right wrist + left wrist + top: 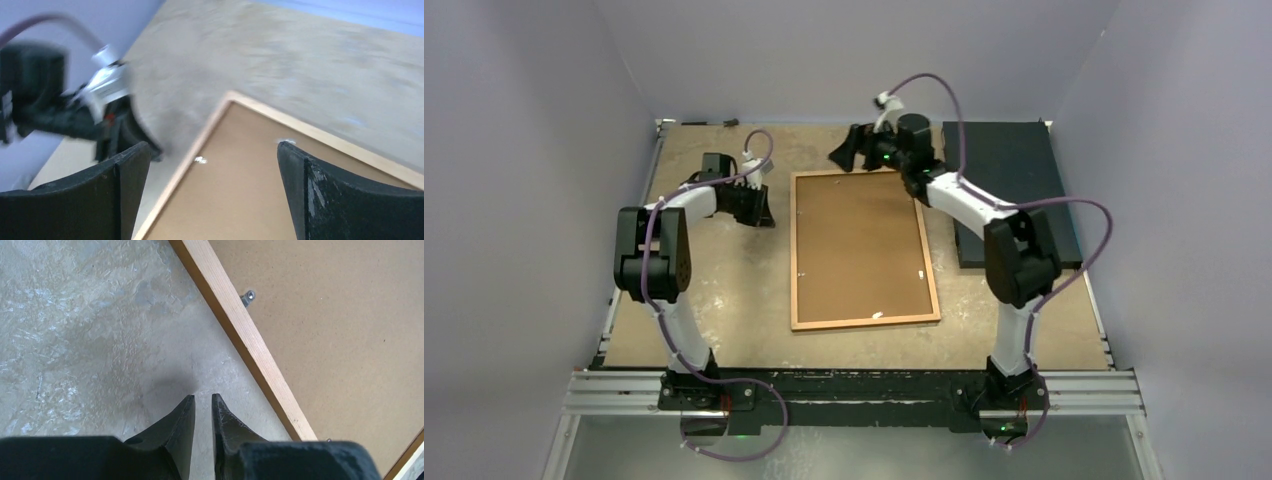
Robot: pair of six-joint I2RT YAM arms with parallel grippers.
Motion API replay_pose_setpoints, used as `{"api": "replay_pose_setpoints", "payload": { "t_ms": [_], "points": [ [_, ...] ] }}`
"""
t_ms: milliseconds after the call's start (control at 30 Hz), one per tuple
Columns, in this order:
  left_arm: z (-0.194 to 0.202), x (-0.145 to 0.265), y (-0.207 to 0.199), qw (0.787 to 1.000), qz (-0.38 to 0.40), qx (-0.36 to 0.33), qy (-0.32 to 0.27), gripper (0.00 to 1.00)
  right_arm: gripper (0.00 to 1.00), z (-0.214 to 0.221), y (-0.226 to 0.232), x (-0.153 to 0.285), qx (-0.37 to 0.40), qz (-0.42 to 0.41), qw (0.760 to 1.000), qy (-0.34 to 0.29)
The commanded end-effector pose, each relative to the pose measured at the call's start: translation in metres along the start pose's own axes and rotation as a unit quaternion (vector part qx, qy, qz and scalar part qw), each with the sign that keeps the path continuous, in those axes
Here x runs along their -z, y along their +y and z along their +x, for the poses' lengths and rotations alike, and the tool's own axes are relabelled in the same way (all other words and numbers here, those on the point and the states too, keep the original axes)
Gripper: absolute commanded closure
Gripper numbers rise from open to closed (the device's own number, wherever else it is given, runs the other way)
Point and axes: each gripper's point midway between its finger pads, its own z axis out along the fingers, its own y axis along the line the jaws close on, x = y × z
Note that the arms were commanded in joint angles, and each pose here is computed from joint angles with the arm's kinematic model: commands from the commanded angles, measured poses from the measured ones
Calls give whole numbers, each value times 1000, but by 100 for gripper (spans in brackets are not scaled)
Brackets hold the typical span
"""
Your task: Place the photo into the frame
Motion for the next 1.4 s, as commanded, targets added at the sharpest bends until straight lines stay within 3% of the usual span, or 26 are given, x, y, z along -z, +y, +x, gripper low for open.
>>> {"api": "replay_pose_setpoints", "payload": {
  "t_ms": [0,133,367,833,1167,1367],
  "points": [
    [-15,15,-4,997,-8,-71,-10,83,1,11,-99,54,-99,229,968,-32],
    [5,6,-5,992,-16,-120,23,85,1,33,-139,83,-118,313,942,-10],
    [47,4,-20,979,-6,-194,62,87,1,58,-179,99,-142,377,915,10],
    [72,-2,-49,958,18,-271,96,90,1,93,-208,101,-160,412,897,35],
    [97,5,-62,935,69,-320,140,93,1,81,-180,29,-159,286,944,51],
    [111,10,-69,927,92,-328,157,92,1,68,-97,-52,-134,135,979,80]
  ]
}}
